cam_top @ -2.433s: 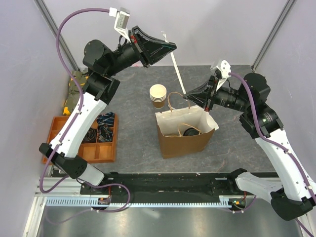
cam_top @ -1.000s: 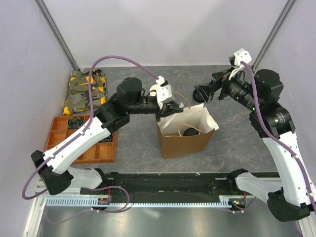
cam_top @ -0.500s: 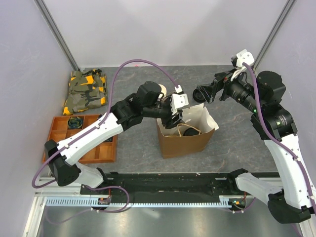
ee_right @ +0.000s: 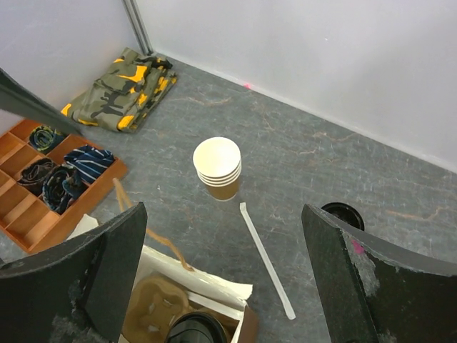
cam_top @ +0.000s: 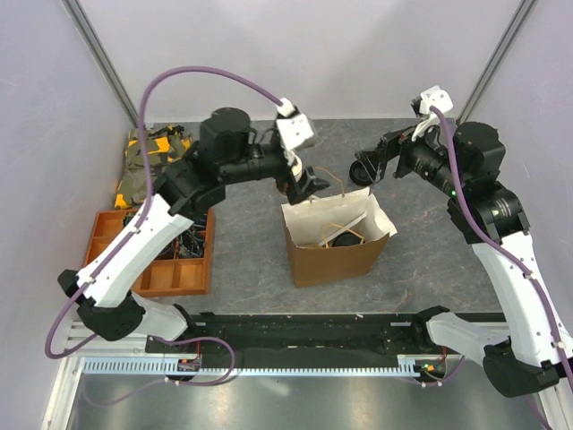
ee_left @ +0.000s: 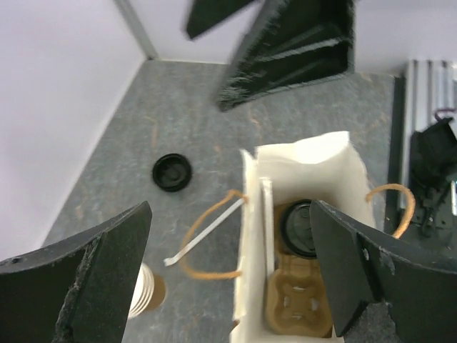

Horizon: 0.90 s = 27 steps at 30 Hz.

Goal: Pack the takeout coffee

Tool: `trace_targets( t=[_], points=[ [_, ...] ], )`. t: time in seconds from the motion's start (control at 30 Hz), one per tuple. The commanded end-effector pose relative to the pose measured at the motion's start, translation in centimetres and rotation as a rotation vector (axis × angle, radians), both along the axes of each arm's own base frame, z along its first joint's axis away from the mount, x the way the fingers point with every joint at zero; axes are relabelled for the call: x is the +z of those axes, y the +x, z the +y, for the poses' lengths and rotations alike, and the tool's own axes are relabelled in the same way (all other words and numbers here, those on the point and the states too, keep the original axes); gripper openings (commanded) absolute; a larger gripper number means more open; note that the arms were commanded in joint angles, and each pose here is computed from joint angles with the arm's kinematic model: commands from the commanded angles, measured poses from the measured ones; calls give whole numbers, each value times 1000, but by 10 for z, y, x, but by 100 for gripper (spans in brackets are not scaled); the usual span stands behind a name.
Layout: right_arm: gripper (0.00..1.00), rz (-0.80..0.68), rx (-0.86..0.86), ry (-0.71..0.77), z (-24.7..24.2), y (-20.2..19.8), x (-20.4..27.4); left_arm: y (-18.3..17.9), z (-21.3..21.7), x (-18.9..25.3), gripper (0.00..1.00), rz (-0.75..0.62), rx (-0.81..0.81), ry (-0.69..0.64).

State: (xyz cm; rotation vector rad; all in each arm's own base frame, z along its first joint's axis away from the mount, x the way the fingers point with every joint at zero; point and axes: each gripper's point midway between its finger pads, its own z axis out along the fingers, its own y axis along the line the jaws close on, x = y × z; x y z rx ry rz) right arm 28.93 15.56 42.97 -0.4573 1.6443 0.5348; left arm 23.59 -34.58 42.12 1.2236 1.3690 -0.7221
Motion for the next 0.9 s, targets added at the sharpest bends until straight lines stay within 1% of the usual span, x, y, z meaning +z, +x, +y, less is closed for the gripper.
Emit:
trace_targets(
  t=[0.0,0.03,0.1,0.13,0.17,0.2,0.23,0.27,0.3,0.33,0.4,0.43,0.5,0.53,0.57,0.63,0.67,0.73,0.77,0.87],
  points=[
    [98,-10,-45,21,-2,15,13,9,44,38,100,72,142,-103],
    [98,-11,-50,22,-2,17,14,23,60,39,100,92,204,-119],
    [98,1,-63,29,-1,24,15,32,79,41,100,145,274,-137],
    [98,7,-65,31,-1,26,15,43,94,39,100,153,326,-128],
    [98,9,-81,35,-3,30,16,47,105,28,100,187,372,-90],
    [98,35,-89,41,-3,33,12,59,123,21,100,201,432,-71],
    [98,48,-105,42,-6,35,9,62,132,15,100,230,455,-59],
    [98,85,-121,34,-9,39,0,62,142,-1,100,313,480,-35],
    [98,108,-134,41,-12,40,-4,72,165,-6,100,361,537,-46],
    [98,134,-162,40,-21,46,-10,68,168,-13,100,430,505,-54],
    [98,200,-169,32,-29,49,-25,71,190,-32,100,558,549,-54],
    [98,221,-202,25,-41,53,-32,75,198,-42,100,581,590,-35],
    [98,273,-218,-20,-52,55,-52,80,215,-75,100,654,689,40],
    [98,271,-238,-76,-64,57,-60,84,226,-88,100,668,756,80],
    [98,311,-263,-107,-73,57,-78,82,231,-101,100,698,780,120],
    [98,360,-308,-129,-93,58,-99,79,243,-118,100,738,825,183],
    [98,384,-299,-204,-101,54,-119,76,246,-128,100,744,818,214],
    [98,419,-341,-239,-119,52,-138,71,250,-129,100,702,818,221],
    [98,447,-324,-273,-121,47,-156,66,251,-141,100,716,811,244],
    [98,502,-376,-286,-146,40,-179,56,252,-156,100,738,812,251]
  ],
)
